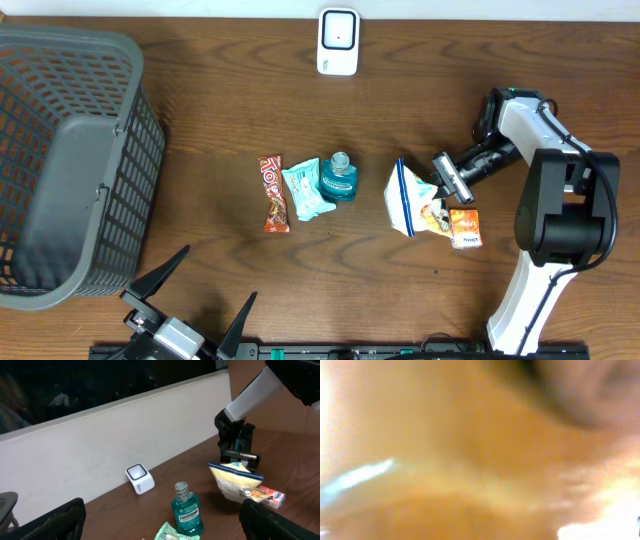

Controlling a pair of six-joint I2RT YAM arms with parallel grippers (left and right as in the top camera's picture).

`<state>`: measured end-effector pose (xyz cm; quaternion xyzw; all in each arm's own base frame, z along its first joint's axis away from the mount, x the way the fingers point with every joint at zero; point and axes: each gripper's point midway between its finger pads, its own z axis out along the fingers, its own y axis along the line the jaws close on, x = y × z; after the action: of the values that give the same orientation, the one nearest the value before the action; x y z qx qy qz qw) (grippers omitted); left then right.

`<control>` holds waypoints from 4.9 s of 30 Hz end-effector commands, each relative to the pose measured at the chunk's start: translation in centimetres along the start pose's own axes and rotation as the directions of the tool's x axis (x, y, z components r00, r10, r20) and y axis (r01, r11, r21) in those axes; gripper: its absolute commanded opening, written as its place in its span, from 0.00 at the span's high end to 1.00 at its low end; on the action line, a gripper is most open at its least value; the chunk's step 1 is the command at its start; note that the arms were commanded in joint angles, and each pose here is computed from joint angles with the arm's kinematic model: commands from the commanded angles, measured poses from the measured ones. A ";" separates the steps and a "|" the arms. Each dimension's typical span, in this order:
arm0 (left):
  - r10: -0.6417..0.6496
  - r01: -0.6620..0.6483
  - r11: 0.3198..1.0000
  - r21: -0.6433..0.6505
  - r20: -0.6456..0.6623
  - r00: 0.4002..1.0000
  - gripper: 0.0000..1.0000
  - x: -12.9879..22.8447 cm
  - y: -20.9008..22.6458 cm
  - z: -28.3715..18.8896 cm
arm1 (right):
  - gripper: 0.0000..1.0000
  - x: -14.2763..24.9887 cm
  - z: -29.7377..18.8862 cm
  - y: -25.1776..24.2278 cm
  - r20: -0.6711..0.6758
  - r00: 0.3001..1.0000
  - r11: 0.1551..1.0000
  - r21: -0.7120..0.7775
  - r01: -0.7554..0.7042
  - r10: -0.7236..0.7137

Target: Scan the item barcode

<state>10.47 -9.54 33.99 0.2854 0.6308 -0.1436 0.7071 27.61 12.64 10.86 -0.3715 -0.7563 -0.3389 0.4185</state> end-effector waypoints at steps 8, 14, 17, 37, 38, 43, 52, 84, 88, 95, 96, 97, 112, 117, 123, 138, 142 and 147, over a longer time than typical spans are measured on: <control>0.015 -0.015 1.000 -0.003 0.002 1.000 0.02 0.1 0.0 0.0 | 0.99 0.7 0.0 1.4 -0.041 0.997 0.995 -0.083 0.055 -0.058; 0.015 -0.015 1.000 -0.003 0.000 1.000 0.02 0.2 0.0 0.0 | 0.99 1.1 1.0 1.3 -0.050 0.999 0.999 -0.043 0.018 -0.020; 0.013 -0.013 1.000 -0.002 -0.004 1.000 0.02 0.4 0.0 0.1 | 0.98 1.4 1.6 1.4 -0.056 0.998 1.000 -0.027 -0.005 0.003; 0.012 -0.012 1.000 -0.002 -0.005 1.000 0.02 0.5 0.0 0.1 | 0.98 5.4 4.2 2.6 -0.083 0.960 0.963 -0.022 0.268 -0.269; 0.012 -0.012 1.000 -0.002 -0.005 1.000 0.02 0.4 0.0 0.1 | 0.99 5.7 4.1 2.6 -0.076 0.956 0.959 -0.019 0.283 -0.284; 0.012 -0.012 1.000 -0.002 -0.005 1.000 0.02 0.5 0.0 0.1 | 0.99 10.4 2.5 2.1 0.021 0.909 0.909 -0.016 0.417 -0.416; 0.012 -0.012 1.000 -0.002 -0.005 1.000 0.02 0.4 0.0 0.1 | 0.99 16.8 0.5 0.6 0.139 0.907 0.909 -0.076 0.410 -0.398; 0.010 -0.010 1.000 -0.001 -0.009 1.000 0.02 0.6 0.0 0.2 | 0.94 9.9 -10.4 25.3 0.823 -0.353 0.341 0.520 0.783 -0.445; 0.020 -0.020 1.000 0.000 -0.011 1.000 0.02 0.7 0.0 0.2 | 0.95 7.3 -10.3 30.4 0.855 -0.342 0.342 0.479 0.808 -0.390; 0.083 -0.083 0.997 0.005 -0.025 0.996 0.02 1.4 0.1 0.5 | 0.78 4.5 -11.4 34.1 0.849 -0.367 0.420 0.512 0.750 -0.381; 0.083 -0.083 0.997 0.004 -0.024 0.996 0.02 1.3 0.1 0.6 | 0.72 4.2 -11.2 33.9 0.842 -0.365 0.427 0.522 0.739 -0.397; 0.085 -0.085 0.996 0.004 -0.022 0.996 0.02 1.3 0.1 0.6 | 0.61 3.8 -10.1 33.2 0.808 -0.370 0.421 0.564 0.711 -0.458; 0.085 -0.084 0.996 0.004 -0.022 0.996 0.02 1.3 0.1 0.6 | 0.17 -4.3 4.7 26.1 0.399 -0.218 0.232 0.812 0.536 -0.891; 0.085 -0.085 0.996 0.004 -0.022 0.996 0.02 1.3 0.1 0.6 | 0.17 -7.9 4.2 22.8 0.343 -0.119 0.277 0.883 0.379 -0.932; 0.084 -0.084 0.996 0.004 -0.022 0.996 0.02 1.3 0.1 0.6 | 0.75 -10.6 5.9 19.2 0.257 0.016 0.246 0.906 0.344 -0.966; 0.084 -0.084 0.996 0.004 -0.022 0.996 0.02 1.3 0.1 0.6 | 0.42 -12.2 6.8 15.9 0.212 0.124 0.242 0.910 0.336 -0.969; 0.084 -0.084 0.996 0.004 -0.022 0.996 0.02 1.3 0.1 0.6 | 0.99 -13.8 7.4 14.1 0.236 0.201 0.290 0.905 0.312 -0.951; 0.084 -0.084 0.996 0.004 -0.022 0.996 0.02 1.3 0.1 0.6 | 0.99 -10.5 6.2 14.6 0.258 0.237 0.336 0.852 0.402 -0.937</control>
<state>11.21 -9.65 32.80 0.3098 0.6302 -0.1190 0.7019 43.03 22.52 1.81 0.1209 -0.9884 0.0011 -0.0918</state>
